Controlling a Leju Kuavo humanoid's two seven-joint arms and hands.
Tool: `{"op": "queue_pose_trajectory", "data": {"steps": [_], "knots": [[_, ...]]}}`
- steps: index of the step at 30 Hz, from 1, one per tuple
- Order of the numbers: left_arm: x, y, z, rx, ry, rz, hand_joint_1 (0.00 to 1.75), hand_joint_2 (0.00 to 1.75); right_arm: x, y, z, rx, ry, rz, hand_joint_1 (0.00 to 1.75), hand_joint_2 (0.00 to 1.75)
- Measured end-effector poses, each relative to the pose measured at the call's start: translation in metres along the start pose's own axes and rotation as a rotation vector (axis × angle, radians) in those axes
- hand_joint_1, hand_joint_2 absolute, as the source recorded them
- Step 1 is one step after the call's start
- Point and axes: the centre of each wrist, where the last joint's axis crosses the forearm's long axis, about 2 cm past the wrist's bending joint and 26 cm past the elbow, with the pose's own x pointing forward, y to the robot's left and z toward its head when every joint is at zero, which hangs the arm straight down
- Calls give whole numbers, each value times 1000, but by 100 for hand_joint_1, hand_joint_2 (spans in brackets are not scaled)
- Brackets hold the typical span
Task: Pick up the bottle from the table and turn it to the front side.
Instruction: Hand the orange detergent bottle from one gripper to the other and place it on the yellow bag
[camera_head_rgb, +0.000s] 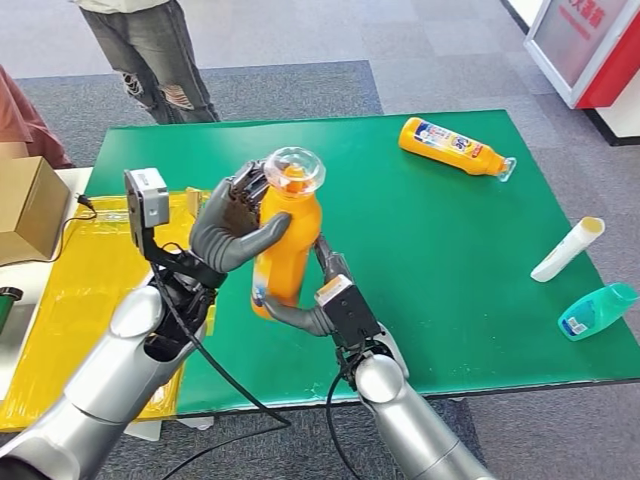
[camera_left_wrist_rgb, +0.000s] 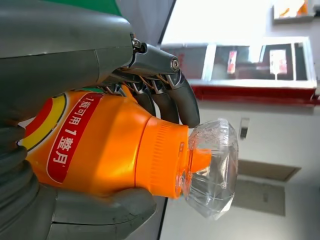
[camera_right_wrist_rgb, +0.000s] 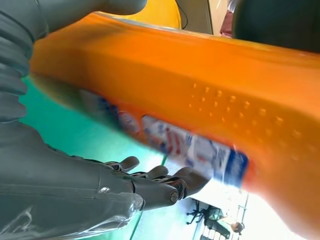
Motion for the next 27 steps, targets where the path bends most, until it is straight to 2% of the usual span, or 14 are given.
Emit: {"op": "queue_pose_trajectory", "data": {"steps": [4,9,14,20,24,27], "knots": [[3,8,10,128,-89,-229,175,175,-1,-2,2,-13,11,9,0,175],[8,11,20,222,-169,-463,175,175,-1,-4,6,-20,14,21,0,175],[15,13,33,319,-243,-849,175,175,-1,-8,10,-36,22,34,0,175],[16,11,44,354,-222,-1140,175,175,1,-14,12,-57,23,45,0,175],[15,11,46,357,-214,-1182,175,175,1,-15,12,-60,22,47,0,175],[9,10,53,358,-143,-1299,175,175,4,-23,11,-90,16,58,0,175]]}}
